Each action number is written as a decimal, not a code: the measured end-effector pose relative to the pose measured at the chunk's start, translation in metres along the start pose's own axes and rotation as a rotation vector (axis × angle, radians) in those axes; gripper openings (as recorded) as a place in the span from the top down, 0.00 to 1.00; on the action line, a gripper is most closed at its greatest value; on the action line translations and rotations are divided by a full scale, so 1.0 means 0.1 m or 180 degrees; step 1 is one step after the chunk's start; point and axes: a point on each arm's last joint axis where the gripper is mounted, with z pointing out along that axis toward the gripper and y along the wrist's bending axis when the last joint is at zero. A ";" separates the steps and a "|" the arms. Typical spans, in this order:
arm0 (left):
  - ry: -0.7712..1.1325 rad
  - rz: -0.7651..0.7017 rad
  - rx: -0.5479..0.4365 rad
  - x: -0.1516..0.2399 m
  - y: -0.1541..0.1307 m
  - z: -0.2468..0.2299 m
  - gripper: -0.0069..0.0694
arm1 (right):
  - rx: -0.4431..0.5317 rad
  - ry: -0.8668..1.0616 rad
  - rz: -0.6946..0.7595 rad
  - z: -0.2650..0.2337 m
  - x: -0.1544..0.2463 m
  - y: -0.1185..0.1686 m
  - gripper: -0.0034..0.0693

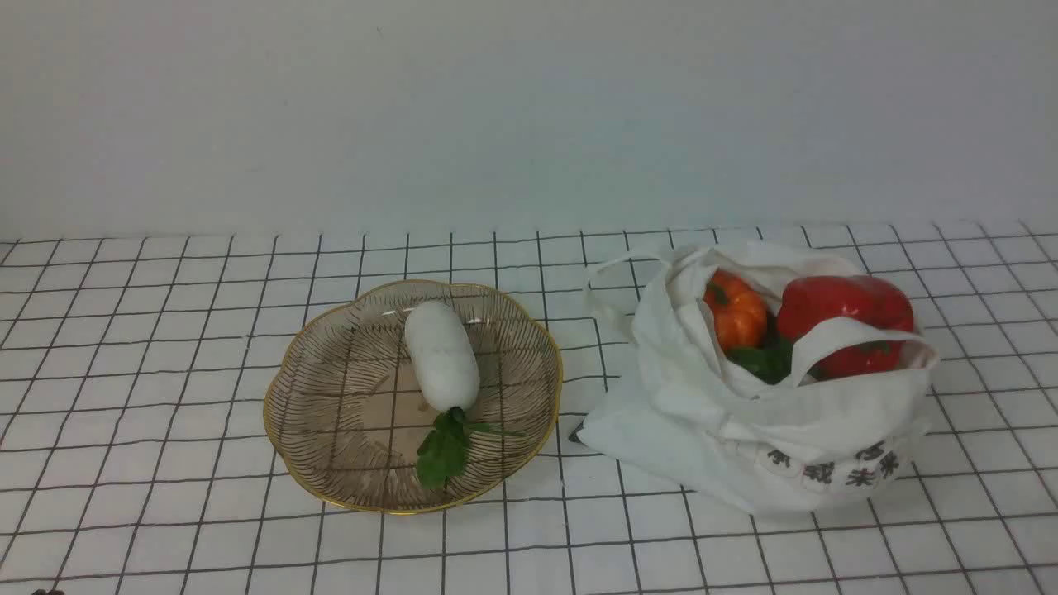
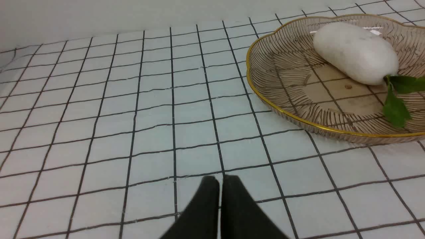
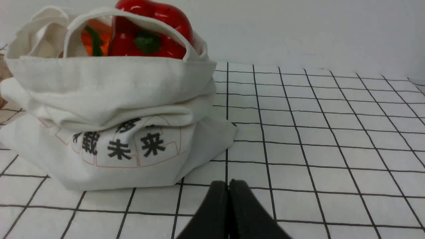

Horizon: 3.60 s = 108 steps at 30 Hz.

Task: Take vegetables from bag on white checkered tablecloth place on plate.
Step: 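Reach for the red bell pepper in the white bag with the right gripper, then place the red bell pepper on the plate with the right gripper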

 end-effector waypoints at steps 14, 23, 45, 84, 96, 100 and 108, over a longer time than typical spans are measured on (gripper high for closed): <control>0.0000 0.0000 0.0000 0.00 0.00 0.00 0.92 | 0.0000 0.0000 0.0065 0.00 0.00 0.00 0.97; 0.0000 0.0000 0.0000 0.00 0.00 0.00 0.92 | 0.0000 0.0000 0.0097 0.00 0.00 0.00 0.97; 0.0000 0.0000 0.0000 0.00 0.00 0.00 0.92 | -0.0317 -0.1246 0.3347 -0.06 -0.30 -0.09 0.97; 0.0000 0.0000 0.0000 0.00 0.00 0.00 0.92 | -0.0770 0.2930 0.0063 2.60 -2.03 0.41 0.31; 0.0000 0.0000 0.0000 0.00 0.00 0.00 0.92 | -0.0748 0.3311 -0.0001 2.87 -1.68 0.52 0.00; 0.0000 0.0000 0.0000 0.00 0.00 0.00 0.92 | -0.0738 0.3335 -0.0019 2.88 -1.66 0.52 0.08; 0.0000 0.0000 0.0000 0.00 0.00 0.00 0.92 | -0.0769 0.3188 0.0019 2.74 -1.83 0.51 0.12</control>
